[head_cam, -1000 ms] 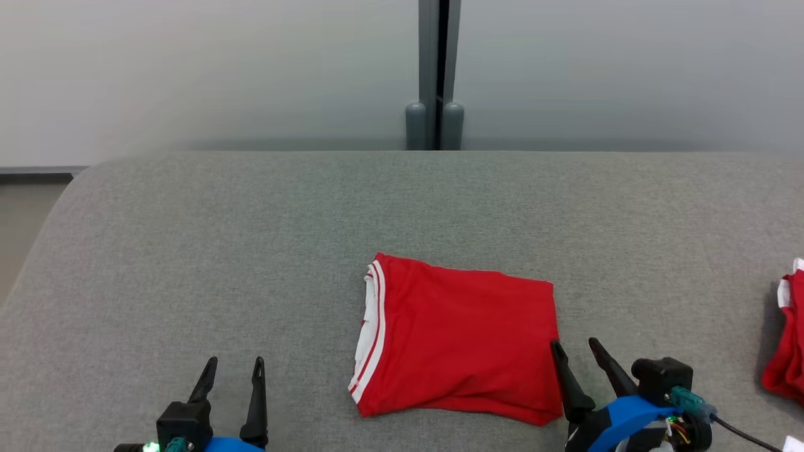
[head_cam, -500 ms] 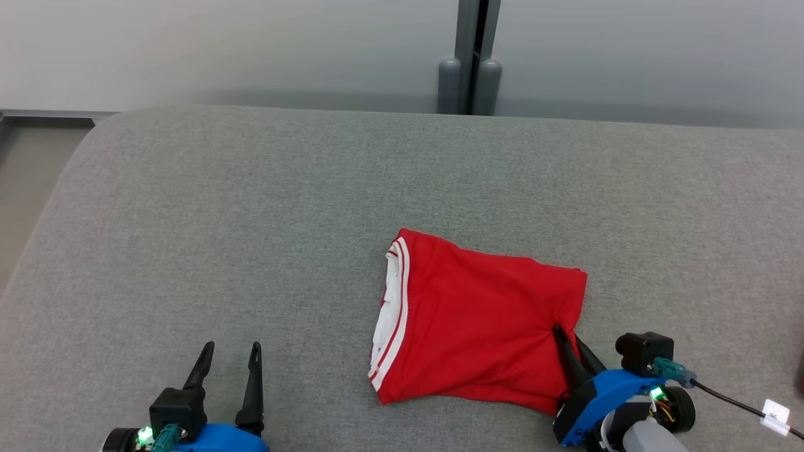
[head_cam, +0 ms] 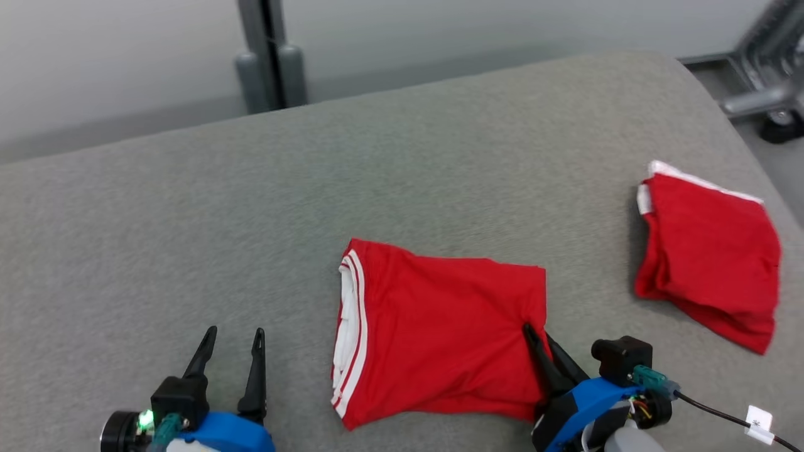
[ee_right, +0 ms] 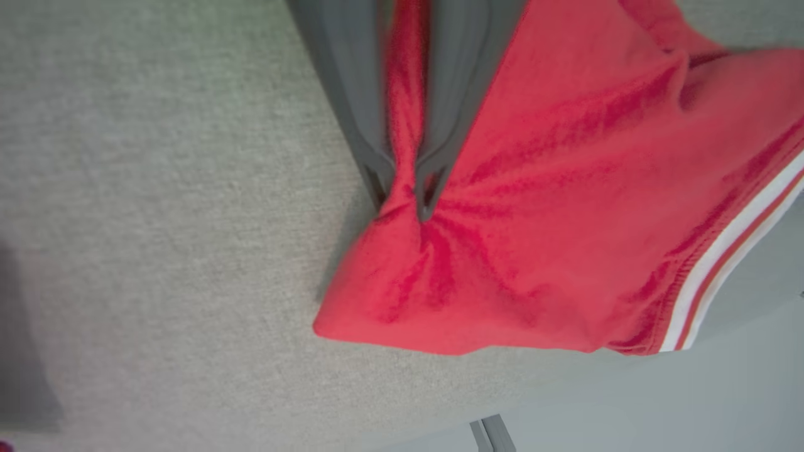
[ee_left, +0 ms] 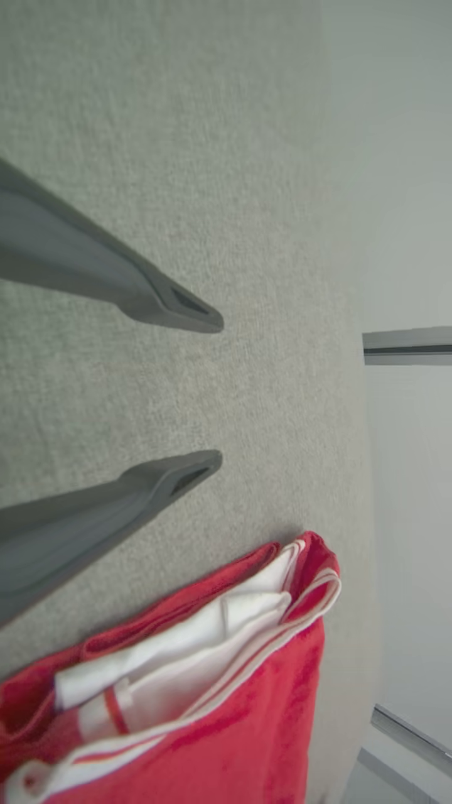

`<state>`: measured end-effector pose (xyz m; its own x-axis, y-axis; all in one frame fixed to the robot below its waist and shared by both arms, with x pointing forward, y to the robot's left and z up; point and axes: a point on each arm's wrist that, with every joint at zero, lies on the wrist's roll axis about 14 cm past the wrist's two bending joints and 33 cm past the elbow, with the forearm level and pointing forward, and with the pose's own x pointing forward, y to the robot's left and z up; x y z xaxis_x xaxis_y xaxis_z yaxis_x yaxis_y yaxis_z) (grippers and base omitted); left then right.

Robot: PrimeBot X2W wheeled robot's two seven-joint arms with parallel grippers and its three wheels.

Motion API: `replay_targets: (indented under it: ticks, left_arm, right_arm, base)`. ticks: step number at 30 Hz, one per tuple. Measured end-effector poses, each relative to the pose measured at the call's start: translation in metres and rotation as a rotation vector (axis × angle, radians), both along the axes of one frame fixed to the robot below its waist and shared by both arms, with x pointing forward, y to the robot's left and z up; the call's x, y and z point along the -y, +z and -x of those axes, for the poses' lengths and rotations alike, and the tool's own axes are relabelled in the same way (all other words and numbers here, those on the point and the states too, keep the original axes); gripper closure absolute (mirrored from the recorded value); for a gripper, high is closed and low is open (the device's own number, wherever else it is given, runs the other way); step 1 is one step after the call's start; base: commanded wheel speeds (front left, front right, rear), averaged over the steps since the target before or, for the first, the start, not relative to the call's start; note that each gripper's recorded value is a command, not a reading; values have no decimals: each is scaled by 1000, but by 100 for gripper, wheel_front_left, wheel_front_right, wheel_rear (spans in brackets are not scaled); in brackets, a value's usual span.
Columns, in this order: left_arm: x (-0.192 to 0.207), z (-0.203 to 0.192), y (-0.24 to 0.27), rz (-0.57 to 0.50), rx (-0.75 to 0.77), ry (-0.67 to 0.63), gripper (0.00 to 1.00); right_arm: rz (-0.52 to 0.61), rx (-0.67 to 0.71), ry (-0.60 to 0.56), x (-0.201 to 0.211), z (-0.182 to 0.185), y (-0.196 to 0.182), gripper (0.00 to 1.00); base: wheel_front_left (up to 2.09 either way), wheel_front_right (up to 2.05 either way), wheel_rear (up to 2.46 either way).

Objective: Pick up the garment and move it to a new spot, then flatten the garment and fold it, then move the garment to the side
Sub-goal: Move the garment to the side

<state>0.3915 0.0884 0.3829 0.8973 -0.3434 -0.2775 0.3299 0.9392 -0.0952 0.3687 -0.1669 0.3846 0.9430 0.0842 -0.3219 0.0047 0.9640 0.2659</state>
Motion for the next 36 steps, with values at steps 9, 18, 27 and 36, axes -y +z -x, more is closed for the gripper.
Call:
replay_targets:
  ticks: [9,18,27,36]
  left_arm:
    - [84,-16,3,44,24,-236,0]
    - [127,-13,5,68,28,-357,0]
    - [109,-13,-2,56,9,-326,0]
    - [66,-13,-11,16,-9,-234,0]
  right_arm:
    - [24,38,-185,53,45,17,100]
    - [112,115,-227,72,59,44,100]
    - [440,153,-182,119,16,77,100]
    - [705,64,-276,208,-12,105,100]
  base:
    - [0,0,0]
    - [0,0,0]
    - [0,0,0]
    - [0,0,0]
